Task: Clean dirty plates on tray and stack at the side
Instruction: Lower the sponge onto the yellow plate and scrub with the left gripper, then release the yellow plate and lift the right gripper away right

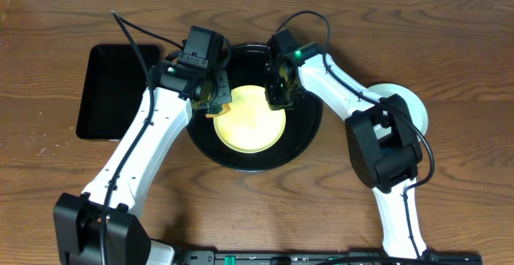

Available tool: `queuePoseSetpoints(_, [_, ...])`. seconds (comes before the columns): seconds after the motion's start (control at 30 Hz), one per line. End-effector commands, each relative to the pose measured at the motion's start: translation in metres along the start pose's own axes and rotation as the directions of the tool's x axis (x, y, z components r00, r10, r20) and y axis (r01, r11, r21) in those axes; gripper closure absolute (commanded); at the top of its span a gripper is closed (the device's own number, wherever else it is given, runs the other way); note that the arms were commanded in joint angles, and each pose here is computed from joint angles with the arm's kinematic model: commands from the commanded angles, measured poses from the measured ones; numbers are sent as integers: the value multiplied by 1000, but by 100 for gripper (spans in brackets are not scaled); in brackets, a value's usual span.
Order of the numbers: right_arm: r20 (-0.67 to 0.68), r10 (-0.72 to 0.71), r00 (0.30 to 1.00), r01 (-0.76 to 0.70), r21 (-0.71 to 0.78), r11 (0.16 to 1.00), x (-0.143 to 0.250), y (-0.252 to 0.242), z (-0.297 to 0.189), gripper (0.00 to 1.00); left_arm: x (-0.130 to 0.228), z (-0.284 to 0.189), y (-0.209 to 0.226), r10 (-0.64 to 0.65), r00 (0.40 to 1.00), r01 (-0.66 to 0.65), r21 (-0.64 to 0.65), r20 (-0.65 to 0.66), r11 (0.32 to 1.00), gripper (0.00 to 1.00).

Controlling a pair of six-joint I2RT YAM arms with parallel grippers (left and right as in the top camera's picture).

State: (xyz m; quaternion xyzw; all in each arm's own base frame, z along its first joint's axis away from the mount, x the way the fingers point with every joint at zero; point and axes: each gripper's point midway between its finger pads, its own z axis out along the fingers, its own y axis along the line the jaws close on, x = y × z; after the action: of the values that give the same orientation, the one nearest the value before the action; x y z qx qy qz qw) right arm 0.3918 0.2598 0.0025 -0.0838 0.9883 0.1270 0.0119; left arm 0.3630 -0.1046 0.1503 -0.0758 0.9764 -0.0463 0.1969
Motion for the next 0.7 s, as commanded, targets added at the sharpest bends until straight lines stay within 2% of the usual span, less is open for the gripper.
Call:
queuePoseSetpoints(0.0, [-86, 38, 996, -38, 10, 999, 21, -7, 27, 99, 1, 4, 3, 13, 1000, -13, -11, -8, 1000, 92])
queuePoseSetpoints(0.1, [-89, 38, 995, -38, 6, 999, 21, -7, 27, 99, 0, 4, 3, 14, 1000, -14, -11, -7, 1000, 93])
queuePoseSetpoints(0.27, [-89, -26, 996, 19, -89, 996, 20, 5, 12, 99, 0, 4, 3, 13, 1000, -13, -11, -7, 1000, 92])
queuePoseSetpoints(0.67, [56, -35, 998, 48, -251, 967, -7, -10, -76, 99, 0, 4, 3, 13, 1000, -13, -11, -7, 1000, 92])
